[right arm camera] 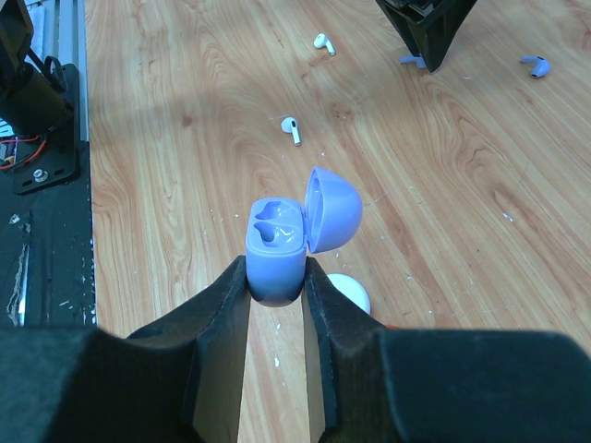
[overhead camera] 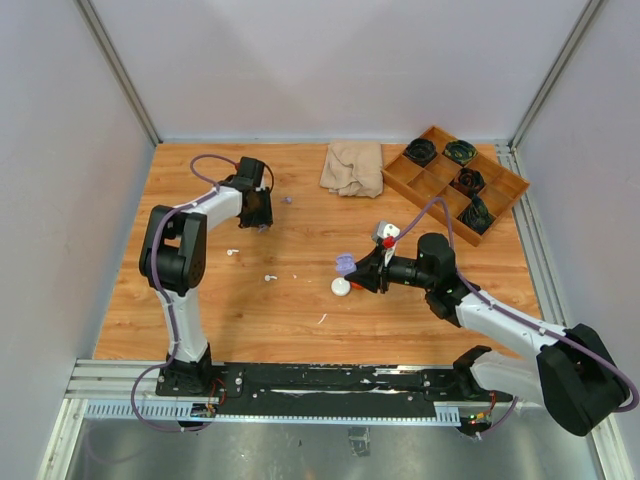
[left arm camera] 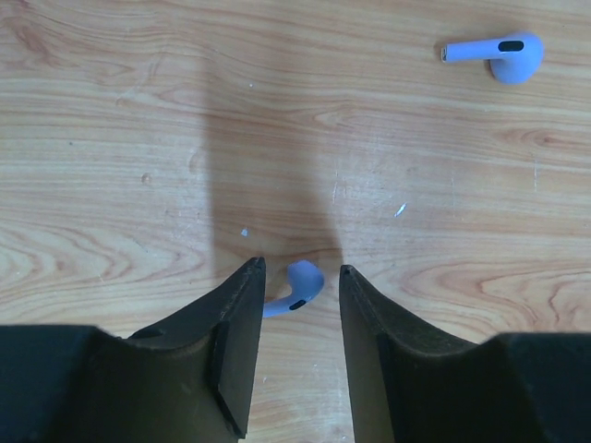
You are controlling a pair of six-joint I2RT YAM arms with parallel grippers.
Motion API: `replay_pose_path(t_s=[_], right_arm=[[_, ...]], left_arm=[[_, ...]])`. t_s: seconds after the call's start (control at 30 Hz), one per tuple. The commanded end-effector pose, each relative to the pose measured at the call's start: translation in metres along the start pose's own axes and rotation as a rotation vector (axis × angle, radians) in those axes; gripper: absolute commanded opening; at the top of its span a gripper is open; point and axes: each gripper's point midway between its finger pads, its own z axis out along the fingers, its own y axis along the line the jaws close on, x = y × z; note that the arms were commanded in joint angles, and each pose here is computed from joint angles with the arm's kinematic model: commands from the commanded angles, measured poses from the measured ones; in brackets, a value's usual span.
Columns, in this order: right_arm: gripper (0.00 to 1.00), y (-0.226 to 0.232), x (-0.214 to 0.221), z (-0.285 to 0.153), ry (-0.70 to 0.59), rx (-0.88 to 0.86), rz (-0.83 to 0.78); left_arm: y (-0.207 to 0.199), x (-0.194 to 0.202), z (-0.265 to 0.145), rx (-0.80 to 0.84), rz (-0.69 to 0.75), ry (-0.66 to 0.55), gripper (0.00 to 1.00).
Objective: Insert the wireless bluetooth earbuds into the charging case
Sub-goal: Pick up the earbud from the center of the board.
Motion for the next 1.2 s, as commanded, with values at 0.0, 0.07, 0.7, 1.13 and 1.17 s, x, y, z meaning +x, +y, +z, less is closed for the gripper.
replay_pose_path(t_s=[0.0, 0.07, 0.7, 1.13, 1.17], right_arm=[[0.01, 0.004, -0.013, 0.004, -0.022, -0.026, -0.031], [0.01, 0.004, -0.013, 0.004, -0.021, -0.027, -0.03], [0.01, 0.005, -0.014, 0.004, -0.019, -0.036, -0.029], [0.01, 0.006, -0.014, 0.004, -0.018, -0.039, -0.027], [0.01, 0.006, -0.014, 0.004, -0.017, -0.039, -0.026]], left_arm=[[-0.002, 0.002, 0.007, -0.019, -0.003, 0.02, 0.43], [-0.002, 0.002, 0.008, -0.024, 0.003, 0.023, 0.42], [-0.004, 0.016, 0.007, -0.069, 0.162, 0.09, 0.39], [-0.009, 0.025, 0.009, -0.07, 0.233, 0.156, 0.36], [-0.008, 0.026, 0.008, -0.074, 0.238, 0.16, 0.36]])
